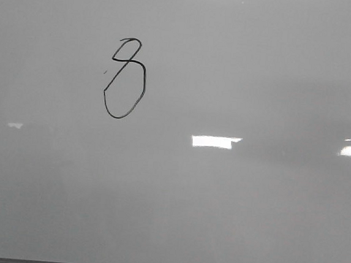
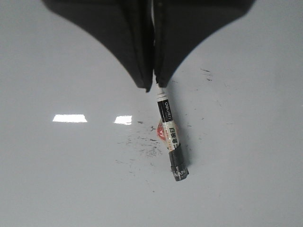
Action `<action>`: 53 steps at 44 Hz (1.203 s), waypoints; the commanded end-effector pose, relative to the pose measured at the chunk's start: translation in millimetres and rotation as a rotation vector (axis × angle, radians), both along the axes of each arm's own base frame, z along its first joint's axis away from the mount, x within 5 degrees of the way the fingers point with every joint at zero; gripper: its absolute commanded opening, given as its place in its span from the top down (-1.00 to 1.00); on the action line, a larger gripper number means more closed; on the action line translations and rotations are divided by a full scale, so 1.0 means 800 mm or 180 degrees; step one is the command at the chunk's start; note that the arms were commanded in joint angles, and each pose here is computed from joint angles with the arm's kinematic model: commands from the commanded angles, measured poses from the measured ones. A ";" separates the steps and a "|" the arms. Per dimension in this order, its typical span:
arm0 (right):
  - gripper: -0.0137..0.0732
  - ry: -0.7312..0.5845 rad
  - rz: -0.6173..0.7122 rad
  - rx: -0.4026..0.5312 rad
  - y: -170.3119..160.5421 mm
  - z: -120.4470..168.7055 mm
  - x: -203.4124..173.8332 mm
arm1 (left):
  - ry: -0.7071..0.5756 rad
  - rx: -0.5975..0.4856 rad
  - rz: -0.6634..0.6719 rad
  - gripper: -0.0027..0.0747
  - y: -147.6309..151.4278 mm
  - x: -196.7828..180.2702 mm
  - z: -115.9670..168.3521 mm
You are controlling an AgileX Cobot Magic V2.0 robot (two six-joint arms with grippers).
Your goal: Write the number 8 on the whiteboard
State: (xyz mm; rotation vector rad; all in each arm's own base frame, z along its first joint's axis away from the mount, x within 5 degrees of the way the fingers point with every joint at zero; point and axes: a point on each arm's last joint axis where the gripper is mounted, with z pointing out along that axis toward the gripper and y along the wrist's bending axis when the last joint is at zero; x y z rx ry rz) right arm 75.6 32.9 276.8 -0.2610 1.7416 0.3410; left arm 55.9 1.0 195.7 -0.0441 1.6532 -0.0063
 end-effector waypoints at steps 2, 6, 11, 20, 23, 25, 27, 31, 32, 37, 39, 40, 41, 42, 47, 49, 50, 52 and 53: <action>0.84 -0.0156 -0.0115 0.0103 -0.003 0.015 0.002 | -0.0277 -0.0021 0.0011 0.99 0.000 0.000 0.005; 0.84 -0.0156 -0.0115 0.0103 -0.003 0.015 0.002 | -0.0277 -0.0021 0.0011 0.99 0.000 0.000 0.005; 0.84 -0.0156 -0.0115 0.0103 -0.003 0.015 0.002 | -0.0277 -0.0021 0.0011 0.99 0.000 0.000 0.005; 0.84 -0.0156 -0.0115 0.0103 -0.003 0.015 0.002 | -0.0277 -0.0021 0.0011 0.99 0.000 0.000 0.005; 0.84 -0.0156 -0.0115 0.0103 -0.003 0.015 0.002 | -0.0277 -0.0021 0.0011 0.99 0.000 0.000 0.005; 0.84 -0.0156 -0.0115 0.0103 -0.003 0.015 0.002 | -0.0277 -0.0021 0.0011 0.99 0.000 0.000 0.005; 0.84 -0.0158 -0.0118 0.0104 -0.003 0.015 0.002 | -0.0277 -0.0021 0.0011 0.98 0.000 0.000 0.005; 0.84 -0.0186 -0.0174 0.0104 -0.005 0.013 0.003 | -0.0277 -0.0021 0.0011 0.99 0.000 0.000 0.005; 0.84 -0.0209 -0.0225 0.0092 -0.007 0.012 0.004 | -0.0277 -0.0021 0.0011 0.99 0.000 0.000 0.005; 0.84 -0.0298 -0.0468 -0.0099 -0.016 0.002 0.008 | -0.0277 -0.0021 0.0011 0.99 0.000 0.000 0.005; 0.84 -0.0284 -0.0549 -0.0163 -0.019 -0.004 0.009 | -0.0277 -0.0021 0.0011 0.99 0.000 0.000 0.005; 0.84 -0.0274 -0.0596 -0.0169 -0.021 -0.006 0.009 | -0.0277 -0.0021 0.0011 0.99 0.000 0.000 0.005; 0.84 -0.0275 -0.0625 -0.0219 -0.022 -0.008 0.009 | -0.0277 -0.0021 0.0011 0.99 0.000 0.000 0.005; 0.84 -0.0266 -0.0683 -0.0159 -0.024 -0.012 0.008 | -0.0277 -0.0021 0.0011 0.99 0.000 0.000 0.005; 0.84 -0.0382 -0.0890 -0.0112 -0.031 -0.027 0.005 | -0.0277 -0.0021 0.0011 0.98 0.000 0.000 0.005; 0.84 -0.0463 -0.0937 -0.0048 -0.033 -0.033 0.002 | -0.0277 -0.0021 0.0011 0.99 0.000 0.000 0.005; 0.84 -0.0526 -0.0956 -0.0039 -0.034 -0.038 0.000 | -0.0277 -0.0021 0.0011 0.99 0.000 0.000 0.005; 0.84 -0.0623 -0.0984 -0.0031 -0.035 -0.046 -0.003 | -0.0277 -0.0021 0.0011 0.99 0.000 0.000 0.005; 0.84 -0.0647 -0.0998 -0.0030 -0.035 -0.050 -0.005 | -0.0277 -0.0021 0.0011 0.99 0.000 0.000 0.005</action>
